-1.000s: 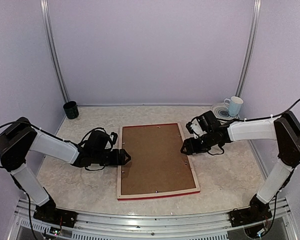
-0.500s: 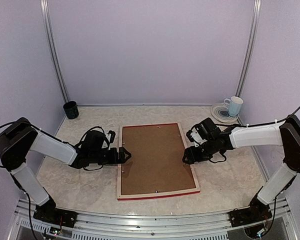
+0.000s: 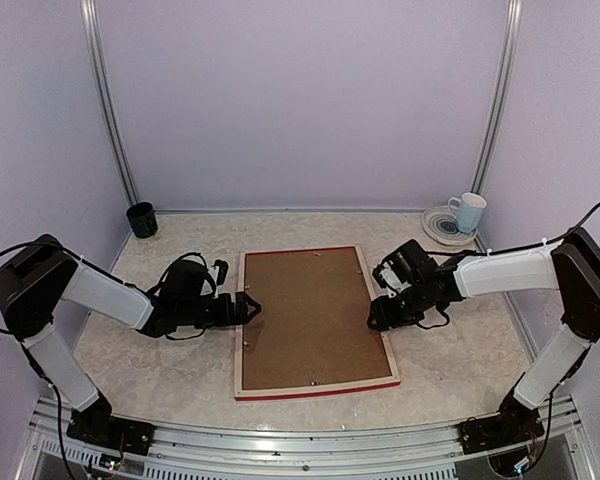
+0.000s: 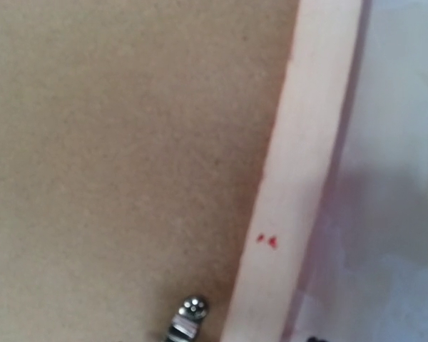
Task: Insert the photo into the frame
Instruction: Frame the body at the center of the board, then press the fastener onto the backboard.
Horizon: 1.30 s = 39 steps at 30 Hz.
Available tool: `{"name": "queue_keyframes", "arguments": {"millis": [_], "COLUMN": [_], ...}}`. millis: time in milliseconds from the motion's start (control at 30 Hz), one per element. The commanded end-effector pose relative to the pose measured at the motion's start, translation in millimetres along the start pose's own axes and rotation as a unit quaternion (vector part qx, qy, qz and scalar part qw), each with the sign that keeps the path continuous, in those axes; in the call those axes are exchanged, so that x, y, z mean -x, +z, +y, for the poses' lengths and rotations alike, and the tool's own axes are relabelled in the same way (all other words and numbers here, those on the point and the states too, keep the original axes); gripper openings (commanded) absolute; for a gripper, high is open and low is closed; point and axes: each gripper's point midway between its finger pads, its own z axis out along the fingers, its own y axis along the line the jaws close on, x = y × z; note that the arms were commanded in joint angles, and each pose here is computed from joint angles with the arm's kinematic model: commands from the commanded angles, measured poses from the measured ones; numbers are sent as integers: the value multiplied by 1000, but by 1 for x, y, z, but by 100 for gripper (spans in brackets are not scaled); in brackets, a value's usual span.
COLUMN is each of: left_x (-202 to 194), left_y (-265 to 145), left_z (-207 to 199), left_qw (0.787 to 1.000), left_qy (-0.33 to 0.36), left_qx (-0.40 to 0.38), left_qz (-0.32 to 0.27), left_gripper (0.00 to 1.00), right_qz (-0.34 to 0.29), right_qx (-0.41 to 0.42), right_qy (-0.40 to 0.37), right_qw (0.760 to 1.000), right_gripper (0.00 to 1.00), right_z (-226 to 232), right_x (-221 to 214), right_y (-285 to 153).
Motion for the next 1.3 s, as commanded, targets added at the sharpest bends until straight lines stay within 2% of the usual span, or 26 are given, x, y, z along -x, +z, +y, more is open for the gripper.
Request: {"name": "queue_keyframes", "arguments": {"millis": [0, 1267], "left_x": [-23, -30], "left_y": [5, 10], "left_z": [15, 14], "left_qw": [999, 998], "left_qy": [-15, -21], "left_qx": [13, 0], "left_qz": [39, 54], "left_gripper": [99, 98], "right_qz": [4, 2], "right_qx": [-11, -33], "right_qy": [-2, -4], "right_qw": [1000, 999], "right_gripper": [54, 49], "right_z": [1, -1], "right_x": [0, 6], "right_y": [4, 18]}}
